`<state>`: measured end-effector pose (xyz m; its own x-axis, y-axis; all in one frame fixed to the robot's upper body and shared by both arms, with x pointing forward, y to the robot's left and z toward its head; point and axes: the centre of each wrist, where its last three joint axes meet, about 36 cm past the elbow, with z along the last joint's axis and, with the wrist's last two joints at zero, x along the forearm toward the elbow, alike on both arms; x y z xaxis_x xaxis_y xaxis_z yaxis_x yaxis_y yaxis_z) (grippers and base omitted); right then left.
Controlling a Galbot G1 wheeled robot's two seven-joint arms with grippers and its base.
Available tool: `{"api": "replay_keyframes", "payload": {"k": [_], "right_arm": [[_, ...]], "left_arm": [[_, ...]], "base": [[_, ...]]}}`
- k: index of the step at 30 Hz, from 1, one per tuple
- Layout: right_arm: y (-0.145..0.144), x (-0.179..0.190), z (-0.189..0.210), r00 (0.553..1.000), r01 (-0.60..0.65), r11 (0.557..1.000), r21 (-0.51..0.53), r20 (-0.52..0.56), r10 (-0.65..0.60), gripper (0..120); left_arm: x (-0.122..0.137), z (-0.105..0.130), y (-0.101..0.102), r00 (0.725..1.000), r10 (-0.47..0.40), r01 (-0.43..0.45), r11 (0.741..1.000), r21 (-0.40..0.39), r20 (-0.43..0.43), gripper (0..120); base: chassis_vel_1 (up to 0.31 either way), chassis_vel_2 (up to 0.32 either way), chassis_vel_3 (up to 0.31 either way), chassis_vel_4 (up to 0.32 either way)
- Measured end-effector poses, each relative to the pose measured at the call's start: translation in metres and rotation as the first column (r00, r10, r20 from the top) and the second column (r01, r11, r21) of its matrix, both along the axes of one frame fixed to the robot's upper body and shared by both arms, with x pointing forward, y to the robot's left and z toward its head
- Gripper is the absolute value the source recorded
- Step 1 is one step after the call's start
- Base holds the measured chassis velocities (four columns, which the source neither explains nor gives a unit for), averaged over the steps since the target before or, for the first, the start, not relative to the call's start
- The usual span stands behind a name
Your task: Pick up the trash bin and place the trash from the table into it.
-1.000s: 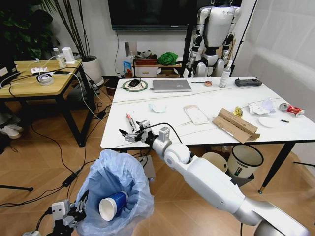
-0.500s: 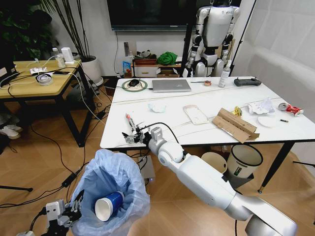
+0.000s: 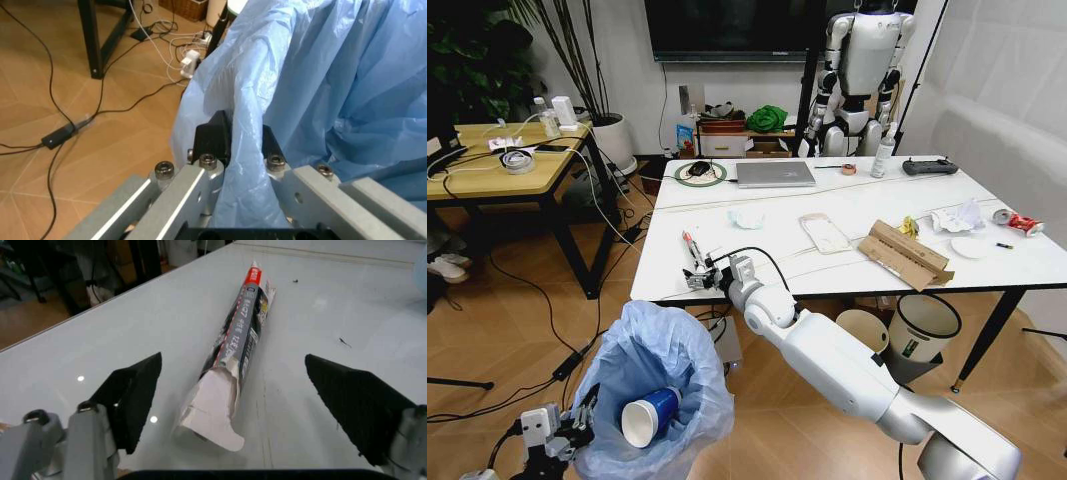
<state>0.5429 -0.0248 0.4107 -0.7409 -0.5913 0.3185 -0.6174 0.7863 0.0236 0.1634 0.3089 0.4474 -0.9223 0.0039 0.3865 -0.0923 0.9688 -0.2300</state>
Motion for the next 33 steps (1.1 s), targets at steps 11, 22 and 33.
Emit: {"api": "replay_keyframes", "payload": {"k": [11, 22, 33], "right_arm": [[-0.002, -0.006, -0.006, 1.0, -0.008, 1.0, -0.011, -0.012, 0.008, 40], [-0.002, -0.008, -0.003, 1.0, -0.012, 1.0, -0.002, -0.012, 0.012, 0], [-0.025, -0.001, 0.033, 0.998, -0.054, 0.986, 0.16, 0.029, 0.05, 0]], "left_arm": [[-0.001, -0.001, -0.001, 1.0, 0.003, -0.003, 1.0, 0.004, 0.001, 2], [0.0, -0.001, -0.002, 1.0, 0.004, -0.004, 1.0, 0.003, 0.004, 2], [0.001, -0.005, -0.002, 1.0, 0.001, -0.001, 1.0, -0.002, -0.001, 2]], "base": [[0.0, 0.0, 0.0, 0.0], [0.0, 0.0, 0.0, 0.0], [0.0, 0.0, 0.0, 0.0]]}}
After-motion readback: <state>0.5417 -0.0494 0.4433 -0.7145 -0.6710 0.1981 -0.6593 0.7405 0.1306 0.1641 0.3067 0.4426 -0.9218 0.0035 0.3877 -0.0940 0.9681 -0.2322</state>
